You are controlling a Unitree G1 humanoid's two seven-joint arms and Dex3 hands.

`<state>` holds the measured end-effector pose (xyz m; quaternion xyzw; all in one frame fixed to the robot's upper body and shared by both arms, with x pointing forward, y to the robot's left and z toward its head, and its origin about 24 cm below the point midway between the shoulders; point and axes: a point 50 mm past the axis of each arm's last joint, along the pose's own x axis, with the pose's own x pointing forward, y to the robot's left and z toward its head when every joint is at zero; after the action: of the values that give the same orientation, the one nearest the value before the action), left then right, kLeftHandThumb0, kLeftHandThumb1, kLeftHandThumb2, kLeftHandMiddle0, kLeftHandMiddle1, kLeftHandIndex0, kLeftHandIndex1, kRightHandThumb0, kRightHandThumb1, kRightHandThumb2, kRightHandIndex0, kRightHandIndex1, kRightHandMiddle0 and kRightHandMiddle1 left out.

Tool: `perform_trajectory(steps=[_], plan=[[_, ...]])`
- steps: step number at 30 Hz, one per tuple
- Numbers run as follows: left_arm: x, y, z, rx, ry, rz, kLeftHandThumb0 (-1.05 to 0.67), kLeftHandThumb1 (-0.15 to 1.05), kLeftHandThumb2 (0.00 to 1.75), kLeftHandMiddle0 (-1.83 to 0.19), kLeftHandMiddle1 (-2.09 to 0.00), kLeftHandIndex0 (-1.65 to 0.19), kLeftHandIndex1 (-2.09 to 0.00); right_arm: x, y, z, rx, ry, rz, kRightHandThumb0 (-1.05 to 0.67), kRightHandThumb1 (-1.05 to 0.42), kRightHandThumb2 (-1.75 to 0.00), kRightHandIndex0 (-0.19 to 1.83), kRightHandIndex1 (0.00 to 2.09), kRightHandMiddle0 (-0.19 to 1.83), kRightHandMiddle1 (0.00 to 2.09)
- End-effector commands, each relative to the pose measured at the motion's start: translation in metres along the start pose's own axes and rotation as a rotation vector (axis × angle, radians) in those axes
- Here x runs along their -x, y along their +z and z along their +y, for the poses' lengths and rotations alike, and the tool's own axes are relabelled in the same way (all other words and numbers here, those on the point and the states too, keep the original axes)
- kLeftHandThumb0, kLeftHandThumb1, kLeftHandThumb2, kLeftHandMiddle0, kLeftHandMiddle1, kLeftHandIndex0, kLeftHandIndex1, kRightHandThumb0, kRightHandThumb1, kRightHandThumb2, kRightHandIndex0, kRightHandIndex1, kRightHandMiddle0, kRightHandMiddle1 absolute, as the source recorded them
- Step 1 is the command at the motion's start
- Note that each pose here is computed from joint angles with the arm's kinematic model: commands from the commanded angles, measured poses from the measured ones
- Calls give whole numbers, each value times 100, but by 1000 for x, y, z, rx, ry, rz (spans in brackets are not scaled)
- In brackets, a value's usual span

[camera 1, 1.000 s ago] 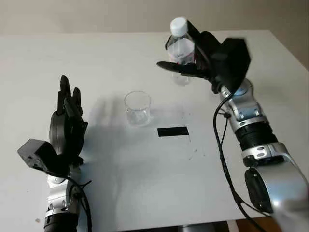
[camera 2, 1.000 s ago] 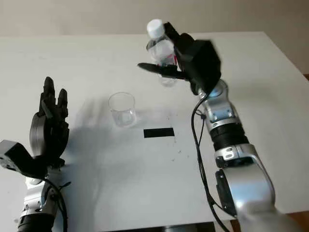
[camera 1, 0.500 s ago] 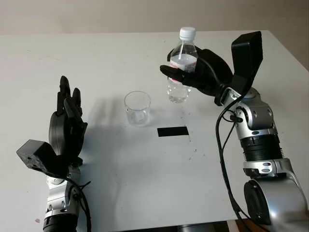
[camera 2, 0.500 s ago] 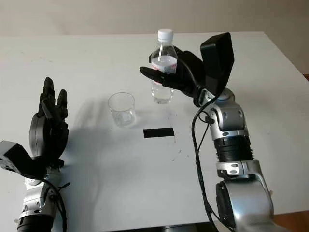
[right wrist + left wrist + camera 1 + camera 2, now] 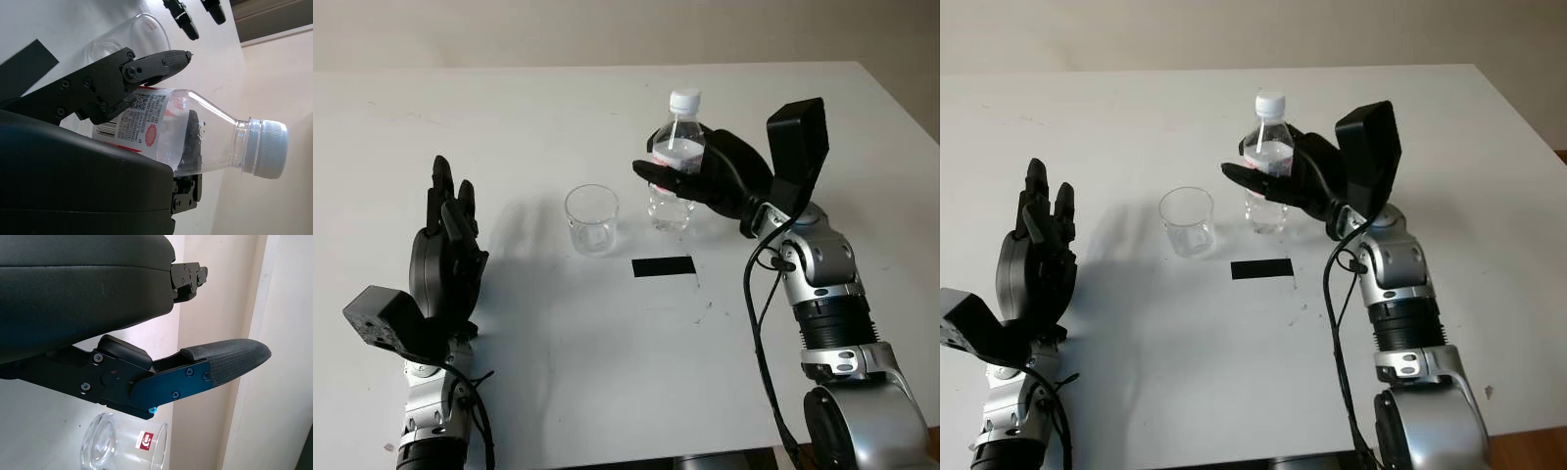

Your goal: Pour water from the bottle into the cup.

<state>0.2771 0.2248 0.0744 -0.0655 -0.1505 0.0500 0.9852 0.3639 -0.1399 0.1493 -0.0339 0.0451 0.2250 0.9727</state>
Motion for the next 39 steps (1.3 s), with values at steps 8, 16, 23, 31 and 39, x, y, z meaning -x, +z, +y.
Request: perform_trajectory(steps=[8,16,23,31,39], plan=[[5,-1,2,-3,20,4,-90,105,73,19,-30,9,0,9,-11,6,-15,6,32,-21,-105,-37,177,209,129,209],[5,-1,3,-11,13,4,-91,105,73,19,-32,8,0,16,-13,5,-35,12,44,-21,-105,-39,175,209,134,209],[6,-1,3,-7,10,8,-90,105,73,19,-28,10,0,18,-15,3,-31,7,51,-21,-105,-39,175,209,135,209],[6,-1,4,-9,2,4,-90,105,74,19,-25,9,0,18,-16,4,-36,22,55,-21,-105,-39,172,209,136,209],[6,-2,2,-3,25,9,-91,105,73,19,-34,8,0,17,-28,5,-3,9,84,-21,-105,-38,166,209,129,209]])
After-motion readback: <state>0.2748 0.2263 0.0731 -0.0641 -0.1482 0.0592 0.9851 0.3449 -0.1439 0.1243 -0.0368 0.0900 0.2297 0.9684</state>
